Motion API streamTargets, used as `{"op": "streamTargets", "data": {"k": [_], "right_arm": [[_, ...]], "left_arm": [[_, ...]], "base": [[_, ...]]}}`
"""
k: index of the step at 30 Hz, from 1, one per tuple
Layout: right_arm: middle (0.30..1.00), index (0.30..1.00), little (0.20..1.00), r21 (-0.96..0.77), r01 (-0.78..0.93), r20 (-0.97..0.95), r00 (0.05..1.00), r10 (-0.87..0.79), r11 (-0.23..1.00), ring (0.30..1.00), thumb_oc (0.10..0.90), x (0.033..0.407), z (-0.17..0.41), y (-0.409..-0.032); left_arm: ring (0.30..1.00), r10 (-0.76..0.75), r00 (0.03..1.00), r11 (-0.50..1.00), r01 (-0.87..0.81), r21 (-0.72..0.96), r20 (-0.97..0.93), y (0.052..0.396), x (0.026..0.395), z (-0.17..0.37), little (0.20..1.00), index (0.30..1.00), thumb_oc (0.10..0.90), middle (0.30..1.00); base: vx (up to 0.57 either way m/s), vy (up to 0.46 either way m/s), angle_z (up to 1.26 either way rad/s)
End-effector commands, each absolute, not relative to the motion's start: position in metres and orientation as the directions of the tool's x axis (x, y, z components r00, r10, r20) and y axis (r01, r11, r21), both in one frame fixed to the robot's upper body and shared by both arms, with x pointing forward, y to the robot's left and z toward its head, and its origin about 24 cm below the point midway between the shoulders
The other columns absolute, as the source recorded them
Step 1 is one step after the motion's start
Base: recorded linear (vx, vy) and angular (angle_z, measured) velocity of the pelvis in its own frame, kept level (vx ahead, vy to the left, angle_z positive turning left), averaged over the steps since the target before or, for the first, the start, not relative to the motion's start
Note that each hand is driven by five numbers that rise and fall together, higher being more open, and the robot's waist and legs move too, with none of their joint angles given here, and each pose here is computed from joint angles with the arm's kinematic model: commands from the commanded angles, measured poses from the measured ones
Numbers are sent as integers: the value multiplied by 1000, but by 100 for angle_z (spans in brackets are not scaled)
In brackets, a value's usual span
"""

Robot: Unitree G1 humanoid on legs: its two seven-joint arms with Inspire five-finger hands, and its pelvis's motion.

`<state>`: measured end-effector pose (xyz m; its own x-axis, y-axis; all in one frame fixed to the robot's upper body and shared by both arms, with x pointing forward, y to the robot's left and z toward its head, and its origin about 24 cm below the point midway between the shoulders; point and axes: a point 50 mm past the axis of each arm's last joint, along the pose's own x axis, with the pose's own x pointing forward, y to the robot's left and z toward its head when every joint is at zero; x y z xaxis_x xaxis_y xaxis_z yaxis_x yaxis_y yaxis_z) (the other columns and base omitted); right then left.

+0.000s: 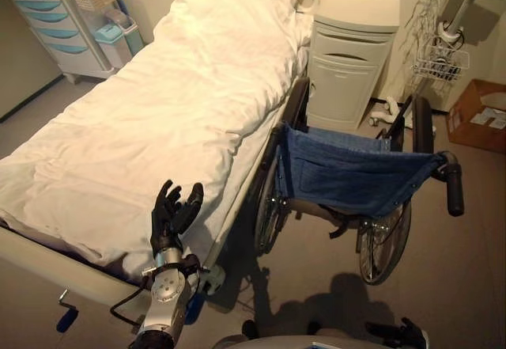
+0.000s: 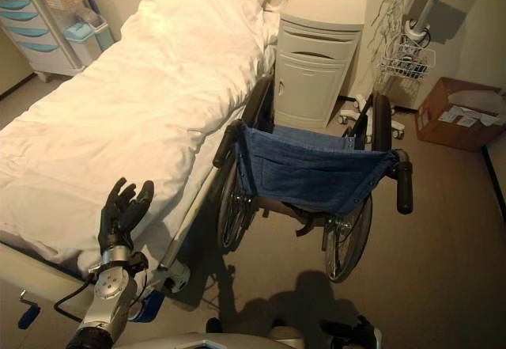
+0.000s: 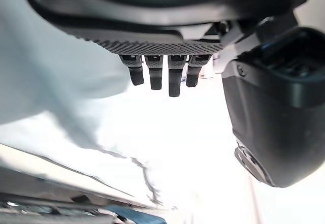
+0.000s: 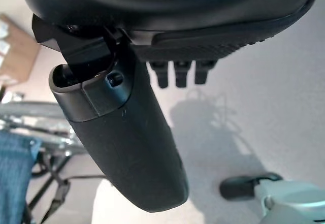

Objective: Push the wheelchair next to the bed

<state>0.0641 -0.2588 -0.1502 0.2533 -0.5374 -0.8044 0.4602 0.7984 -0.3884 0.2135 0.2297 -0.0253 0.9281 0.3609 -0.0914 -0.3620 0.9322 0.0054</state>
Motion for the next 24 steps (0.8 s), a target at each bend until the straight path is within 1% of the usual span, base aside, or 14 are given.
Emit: {"op": "streamTargets", "data": {"k": [1, 3, 4, 6, 9, 10, 12, 15, 17, 18, 20, 21, 24], "right_arm": [[900, 900, 900, -430, 400, -756, 331, -565, 809, 900, 800, 81, -143, -271], [900, 900, 900, -421, 386, -758, 348, -552, 821, 900, 800, 84, -143, -269], [900, 900, 900, -419, 377, -757, 356, -547, 826, 900, 800, 86, -143, -268], [900, 900, 900, -419, 365, -756, 367, -542, 832, 900, 800, 88, -142, -267], [900, 900, 900, -426, 340, -754, 379, -536, 839, 900, 800, 92, -142, -267], [900, 900, 900, -430, 329, -753, 382, -535, 841, 900, 800, 92, -142, -267], [900, 900, 900, -438, 309, -752, 389, -532, 844, 900, 800, 94, -142, -268], [900, 900, 900, -446, 288, -752, 393, -529, 847, 900, 800, 96, -142, -268], [900, 900, 900, -445, 272, -756, 397, -520, 853, 900, 800, 95, -142, -267], [900, 900, 900, -437, 261, -761, 404, -508, 861, 900, 800, 96, -143, -265], [900, 900, 900, -381, 242, -787, 422, -450, 892, 900, 800, 98, -145, -257], [900, 900, 900, -282, 209, -824, 447, -348, 936, 900, 800, 102, -147, -246], [900, 900, 900, -172, 176, -852, 467, -236, 969, 900, 800, 103, -151, -232]], "left_arm": [[900, 149, 984, 989, -148, -14, 99, 218, 243, 13, 900, 900, 800, 900], [900, -11, 1000, 999, 12, -40, 9, 204, 239, -1, 900, 900, 800, 900], [900, -96, 993, 992, 90, -84, -65, 197, 235, -12, 900, 900, 800, 900], [900, -198, 969, 974, 177, -139, -151, 188, 229, -25, 900, 900, 800, 900], [900, -321, 903, 937, 259, -235, -285, 178, 215, -49, 900, 900, 800, 900], [900, -374, 864, 917, 289, -277, -338, 174, 208, -59, 900, 900, 800, 900], [900, -427, 806, 894, 309, -324, -409, 170, 196, -72, 900, 900, 800, 900], [900, -414, 763, 898, 251, -361, -497, 171, 183, -88, 900, 900, 800, 900], [900, -381, 739, 915, 215, -341, -556, 173, 176, -97, 900, 900, 800, 900], [900, -337, 714, 934, 172, -313, -613, 175, 170, -105, 900, 900, 800, 900], [900, -255, 664, 962, 99, -256, -702, 181, 156, -121, 900, 900, 800, 900], [900, -189, 621, 978, 51, -202, -761, 189, 143, -133, 900, 900, 800, 900], [900, -119, 570, 991, 22, -130, -813, 195, 130, -144, 900, 900, 800, 900]], "base": [[0, 0, 0], [0, 0, 0], [0, 0, 0], [0, 0, 0], [14, 33, -4], [0, 0, 0], [6, 7, -2], [12, 11, -3], [0, 0, 0], [0, 0, 0], [0, 0, 0], [0, 0, 0], [17, -8, 2]]}}
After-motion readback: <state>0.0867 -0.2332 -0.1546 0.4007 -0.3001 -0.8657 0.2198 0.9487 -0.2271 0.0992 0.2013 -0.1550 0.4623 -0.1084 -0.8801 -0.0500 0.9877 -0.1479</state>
